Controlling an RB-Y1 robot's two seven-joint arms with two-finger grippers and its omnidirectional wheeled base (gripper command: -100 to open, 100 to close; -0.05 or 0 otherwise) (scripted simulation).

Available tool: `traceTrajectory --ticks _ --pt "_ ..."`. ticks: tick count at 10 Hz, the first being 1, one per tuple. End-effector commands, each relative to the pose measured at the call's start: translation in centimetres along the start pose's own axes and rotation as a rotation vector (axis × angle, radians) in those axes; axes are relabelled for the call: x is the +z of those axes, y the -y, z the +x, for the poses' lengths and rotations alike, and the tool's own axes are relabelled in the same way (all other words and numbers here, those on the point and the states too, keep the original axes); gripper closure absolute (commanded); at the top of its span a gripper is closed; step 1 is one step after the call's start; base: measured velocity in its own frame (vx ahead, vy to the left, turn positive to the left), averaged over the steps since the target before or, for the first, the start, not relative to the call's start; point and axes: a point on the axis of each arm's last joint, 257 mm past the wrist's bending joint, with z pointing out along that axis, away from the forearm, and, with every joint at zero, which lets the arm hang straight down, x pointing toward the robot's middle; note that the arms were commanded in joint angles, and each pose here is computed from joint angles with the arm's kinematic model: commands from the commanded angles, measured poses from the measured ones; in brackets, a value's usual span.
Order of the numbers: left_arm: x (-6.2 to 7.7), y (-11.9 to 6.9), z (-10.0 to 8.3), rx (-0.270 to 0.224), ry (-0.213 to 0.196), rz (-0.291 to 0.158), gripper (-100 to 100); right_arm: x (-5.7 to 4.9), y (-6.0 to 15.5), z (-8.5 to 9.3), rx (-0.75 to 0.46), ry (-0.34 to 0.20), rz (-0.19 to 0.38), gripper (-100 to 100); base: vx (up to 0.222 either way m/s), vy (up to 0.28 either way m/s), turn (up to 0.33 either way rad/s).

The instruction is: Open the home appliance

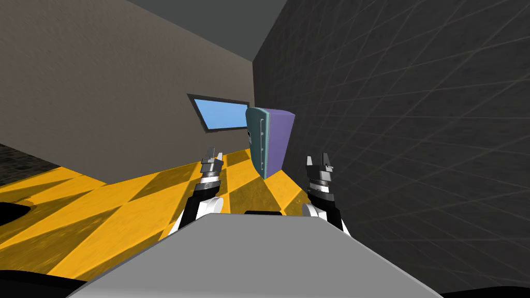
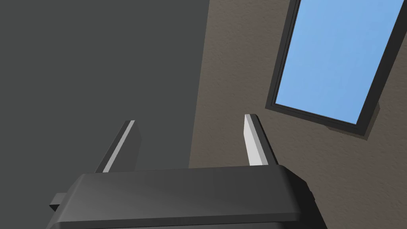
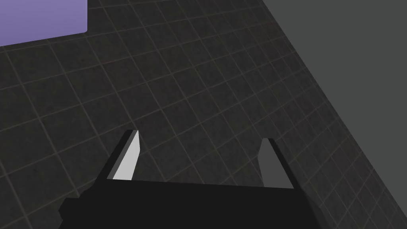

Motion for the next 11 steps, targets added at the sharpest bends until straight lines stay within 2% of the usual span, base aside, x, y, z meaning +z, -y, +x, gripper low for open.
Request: traceTrajectory --ticks 1,9,10,11 --pt "0.0 0.0 0.0 0.0 0.0 0.0 0 0.0 0.0 0.0 0.0 0.0 0.0 0 0.0 0.0 0.0" --pt "0.0 0.02 0.0 0.0 0.0 0.0 0 0.01 -0.02 0.0 0.0 0.0 0.0 0 0.0 0.0 0.0" --pt "0.15 -0.39 0.24 0.014 -0.03 -0.008 -100 0.01 -0.02 0.0 0.0 0.0 0.0 0 0.02 -0.018 -0.002" --pt "0.29 -0.8 0.36 0.023 -0.05 -0.016 -100 0.0 0.0 0.0 0.0 0.0 0.0 0 0.029 -0.044 -0.003"
